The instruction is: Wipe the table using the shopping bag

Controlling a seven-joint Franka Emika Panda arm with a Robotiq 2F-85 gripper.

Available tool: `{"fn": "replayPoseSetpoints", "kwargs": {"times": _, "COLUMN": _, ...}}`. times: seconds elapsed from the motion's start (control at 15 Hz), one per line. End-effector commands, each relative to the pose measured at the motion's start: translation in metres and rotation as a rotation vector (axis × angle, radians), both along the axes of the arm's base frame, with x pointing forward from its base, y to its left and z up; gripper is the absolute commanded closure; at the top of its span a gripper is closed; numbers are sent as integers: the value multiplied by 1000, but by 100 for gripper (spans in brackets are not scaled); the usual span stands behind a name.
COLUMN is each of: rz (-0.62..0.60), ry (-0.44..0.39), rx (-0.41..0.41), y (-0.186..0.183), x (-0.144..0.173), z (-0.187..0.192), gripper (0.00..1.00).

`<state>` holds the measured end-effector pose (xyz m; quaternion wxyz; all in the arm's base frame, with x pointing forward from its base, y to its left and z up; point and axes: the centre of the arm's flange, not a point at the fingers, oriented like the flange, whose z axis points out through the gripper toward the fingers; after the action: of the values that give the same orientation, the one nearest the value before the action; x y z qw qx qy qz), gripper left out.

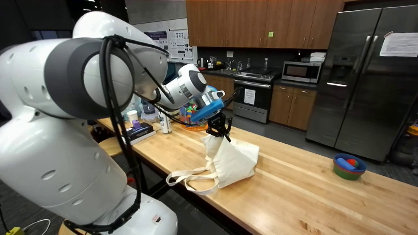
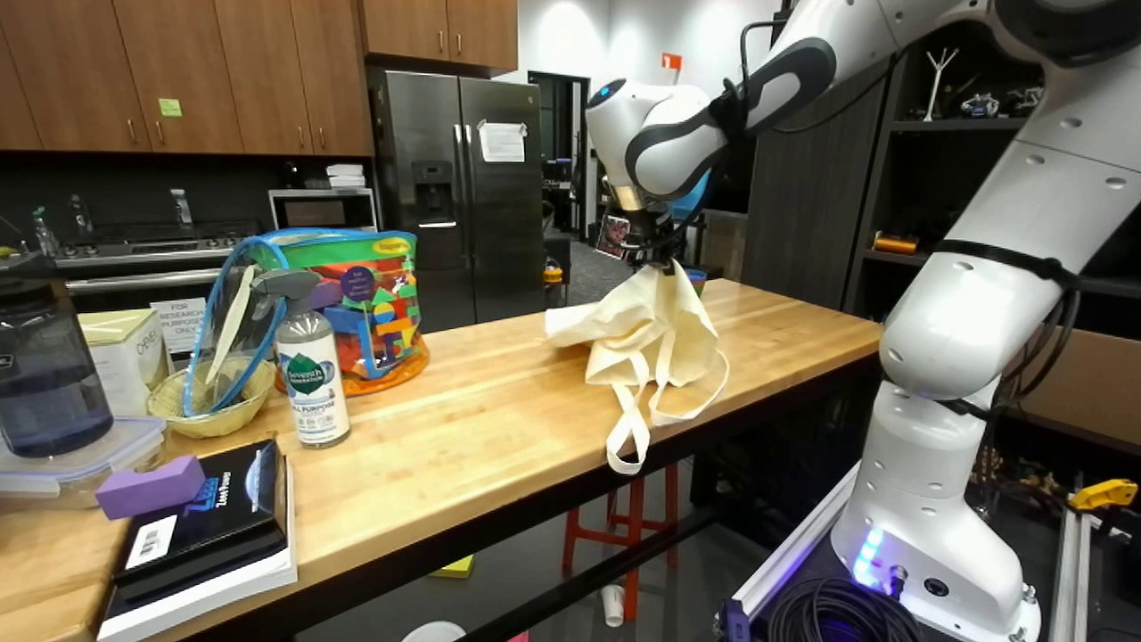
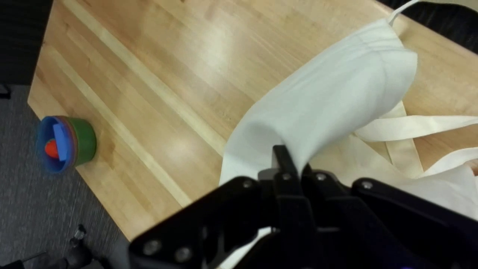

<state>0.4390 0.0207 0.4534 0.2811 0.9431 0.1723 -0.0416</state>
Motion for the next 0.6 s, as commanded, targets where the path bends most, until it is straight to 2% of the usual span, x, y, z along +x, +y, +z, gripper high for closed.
{"fn": "replayPoseSetpoints", "kwargs": {"times": 0.0, "rz": -85, "ry": 7, "rx": 15, "y": -42, "x": -30, "z": -9, "gripper": 100}}
{"fn": "replayPoseSetpoints", "kwargs": {"times": 0.53, "rz": -264, "ry": 62, "rx": 30, "y": -131, "x": -78, "z": -43, "gripper": 100}}
